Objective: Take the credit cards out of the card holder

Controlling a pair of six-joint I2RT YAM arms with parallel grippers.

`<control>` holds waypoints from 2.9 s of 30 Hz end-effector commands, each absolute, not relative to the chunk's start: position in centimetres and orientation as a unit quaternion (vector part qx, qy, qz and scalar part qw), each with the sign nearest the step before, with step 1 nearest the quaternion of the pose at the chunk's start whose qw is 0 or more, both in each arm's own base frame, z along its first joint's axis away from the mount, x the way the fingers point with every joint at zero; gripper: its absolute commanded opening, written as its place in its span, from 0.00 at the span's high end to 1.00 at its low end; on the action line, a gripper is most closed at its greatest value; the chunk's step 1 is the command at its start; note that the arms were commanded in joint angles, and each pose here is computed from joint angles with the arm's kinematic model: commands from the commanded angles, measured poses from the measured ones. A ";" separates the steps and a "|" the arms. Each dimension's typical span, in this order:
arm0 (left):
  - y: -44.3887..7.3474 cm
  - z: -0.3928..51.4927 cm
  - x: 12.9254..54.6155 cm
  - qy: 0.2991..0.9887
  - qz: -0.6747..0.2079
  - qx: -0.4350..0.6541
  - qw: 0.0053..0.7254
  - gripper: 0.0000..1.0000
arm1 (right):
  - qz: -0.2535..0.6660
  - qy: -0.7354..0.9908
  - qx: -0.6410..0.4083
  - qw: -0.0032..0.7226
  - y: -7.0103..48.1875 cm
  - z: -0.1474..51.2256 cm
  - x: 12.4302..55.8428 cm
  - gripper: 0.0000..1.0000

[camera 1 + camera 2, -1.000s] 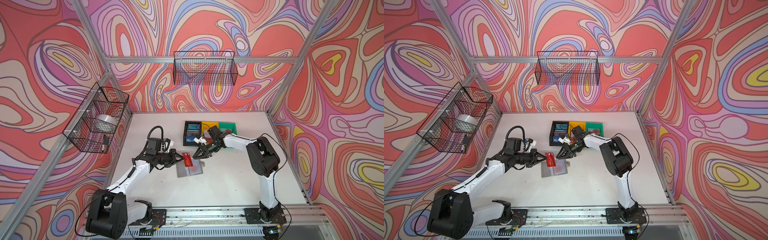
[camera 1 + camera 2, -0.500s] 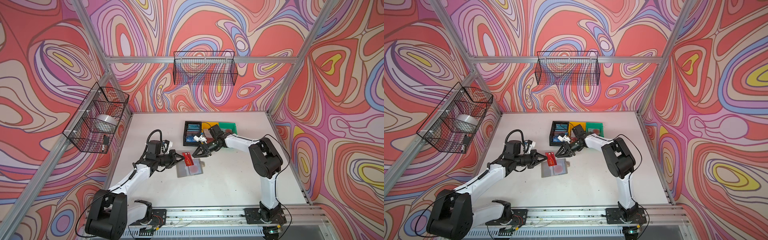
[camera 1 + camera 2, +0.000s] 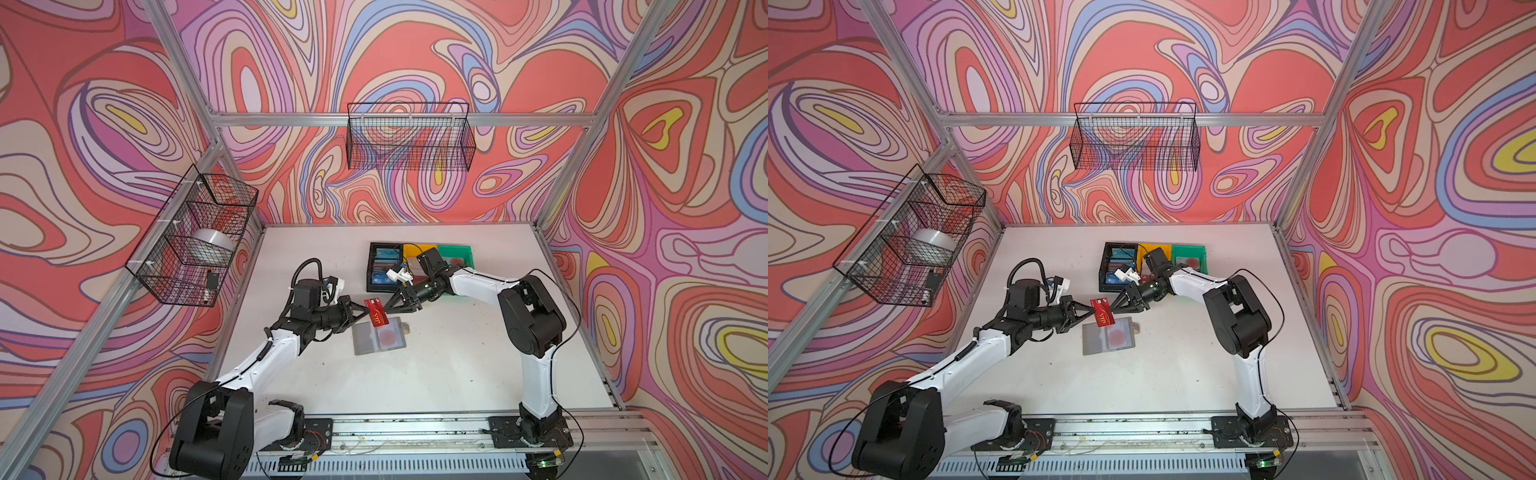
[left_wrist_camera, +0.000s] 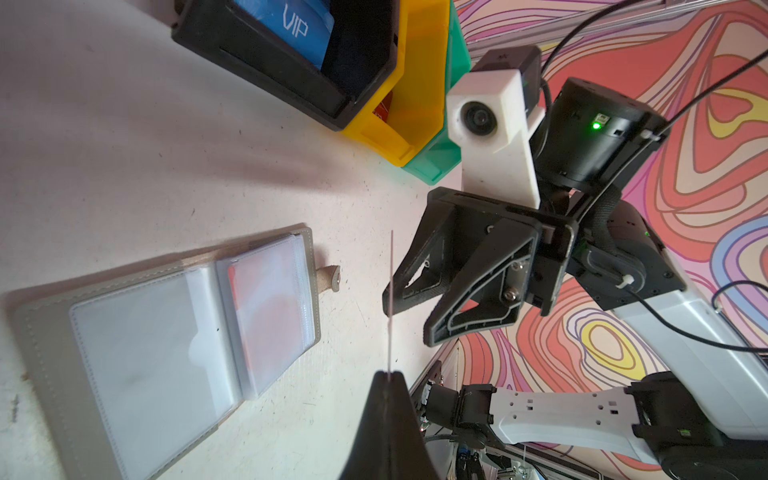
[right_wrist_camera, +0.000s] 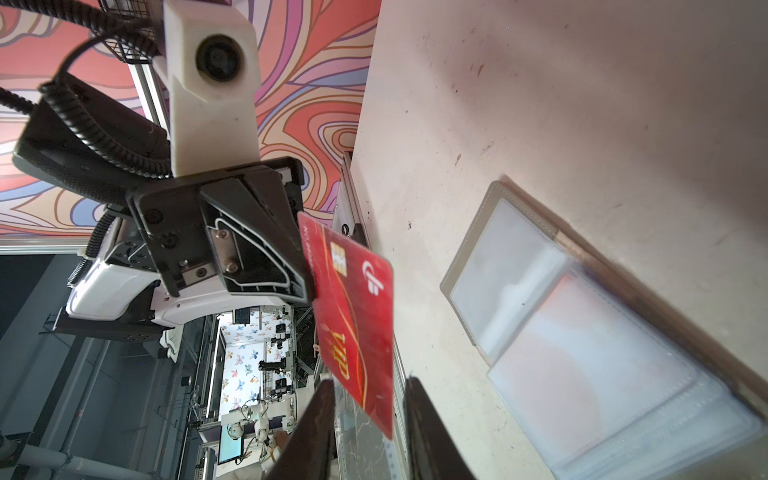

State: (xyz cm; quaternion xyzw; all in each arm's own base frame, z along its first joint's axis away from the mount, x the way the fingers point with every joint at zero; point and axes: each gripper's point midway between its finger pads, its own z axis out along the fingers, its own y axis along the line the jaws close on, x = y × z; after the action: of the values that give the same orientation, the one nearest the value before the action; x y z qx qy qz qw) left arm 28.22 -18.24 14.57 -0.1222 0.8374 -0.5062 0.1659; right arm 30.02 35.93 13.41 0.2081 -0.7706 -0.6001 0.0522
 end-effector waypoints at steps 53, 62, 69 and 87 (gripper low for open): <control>-19.6 13.7 29.1 0.850 -0.492 -0.112 0.155 0.82 | -0.612 -0.754 0.234 0.049 36.0 15.2 30.7 1.00; -19.9 14.2 29.2 0.850 -0.495 -0.101 0.151 0.79 | -0.560 -0.788 0.252 0.033 32.7 15.8 32.7 1.00; -20.0 14.4 29.2 0.852 -0.493 -0.092 0.149 0.79 | -0.416 -0.865 0.278 -0.039 28.6 16.1 37.1 1.00; -19.8 13.3 29.2 0.855 -0.488 -0.097 0.145 0.81 | -0.041 -0.918 0.369 -0.142 20.3 12.6 47.0 1.00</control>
State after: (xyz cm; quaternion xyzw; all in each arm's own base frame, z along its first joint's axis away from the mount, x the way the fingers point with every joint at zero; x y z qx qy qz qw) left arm 29.29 -19.81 13.63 -0.0979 0.8536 -0.4900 0.1475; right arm 45.86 21.66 12.13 0.3487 -0.9248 -0.0986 -0.1158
